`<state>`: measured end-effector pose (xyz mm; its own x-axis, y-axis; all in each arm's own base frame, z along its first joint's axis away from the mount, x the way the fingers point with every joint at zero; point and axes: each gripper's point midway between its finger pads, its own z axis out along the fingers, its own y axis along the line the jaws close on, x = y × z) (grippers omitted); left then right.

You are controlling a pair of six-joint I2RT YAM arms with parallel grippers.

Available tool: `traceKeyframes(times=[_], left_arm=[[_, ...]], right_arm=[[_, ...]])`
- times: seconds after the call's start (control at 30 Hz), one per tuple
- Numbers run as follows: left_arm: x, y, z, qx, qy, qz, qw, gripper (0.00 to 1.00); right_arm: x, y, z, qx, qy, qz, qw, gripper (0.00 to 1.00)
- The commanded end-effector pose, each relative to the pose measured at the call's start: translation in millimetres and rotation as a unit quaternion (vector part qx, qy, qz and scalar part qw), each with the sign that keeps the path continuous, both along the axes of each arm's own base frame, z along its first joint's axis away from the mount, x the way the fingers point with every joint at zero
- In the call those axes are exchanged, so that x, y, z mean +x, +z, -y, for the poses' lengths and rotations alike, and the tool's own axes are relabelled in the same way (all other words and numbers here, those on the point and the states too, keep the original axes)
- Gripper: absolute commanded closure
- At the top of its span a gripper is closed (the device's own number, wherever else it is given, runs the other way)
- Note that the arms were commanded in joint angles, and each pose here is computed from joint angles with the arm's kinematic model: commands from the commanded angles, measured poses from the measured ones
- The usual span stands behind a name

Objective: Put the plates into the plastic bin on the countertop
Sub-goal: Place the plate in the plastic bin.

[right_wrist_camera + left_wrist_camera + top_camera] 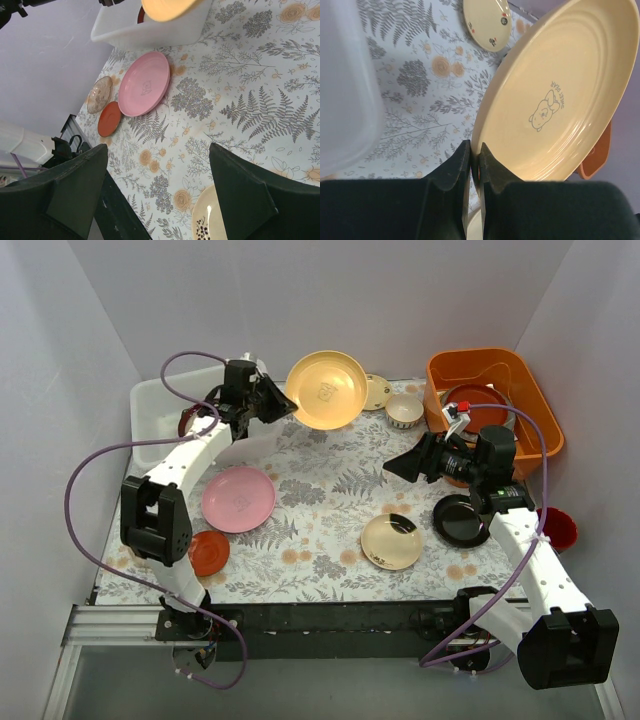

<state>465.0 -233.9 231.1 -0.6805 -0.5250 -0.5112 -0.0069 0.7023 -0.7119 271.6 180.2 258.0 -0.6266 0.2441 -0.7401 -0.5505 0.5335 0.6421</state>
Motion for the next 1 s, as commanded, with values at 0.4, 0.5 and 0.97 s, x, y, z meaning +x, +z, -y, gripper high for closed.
traceKeyframes(times=[0.4, 0.5, 0.97], left_arm=[[-6.3, 34.3, -138.9, -0.004, 0.116, 0.020, 0.993, 1.00], [-7.0, 25.4, -172.0, -0.003, 0.147, 0.010, 0.989, 1.00], [-17.8, -8.2, -259.0, -0.009, 0.209, -0.020, 0.978, 1.00]], right_arm=[[-2.2, 9.1, -0.3, 0.006, 0.006, 0.021, 1.000, 0.11], [-2.5, 8.4, -0.7, 0.005, 0.007, 0.021, 1.000, 0.11], [-2.4, 2.0, -0.9, 0.005, 0.008, 0.011, 1.000, 0.11]])
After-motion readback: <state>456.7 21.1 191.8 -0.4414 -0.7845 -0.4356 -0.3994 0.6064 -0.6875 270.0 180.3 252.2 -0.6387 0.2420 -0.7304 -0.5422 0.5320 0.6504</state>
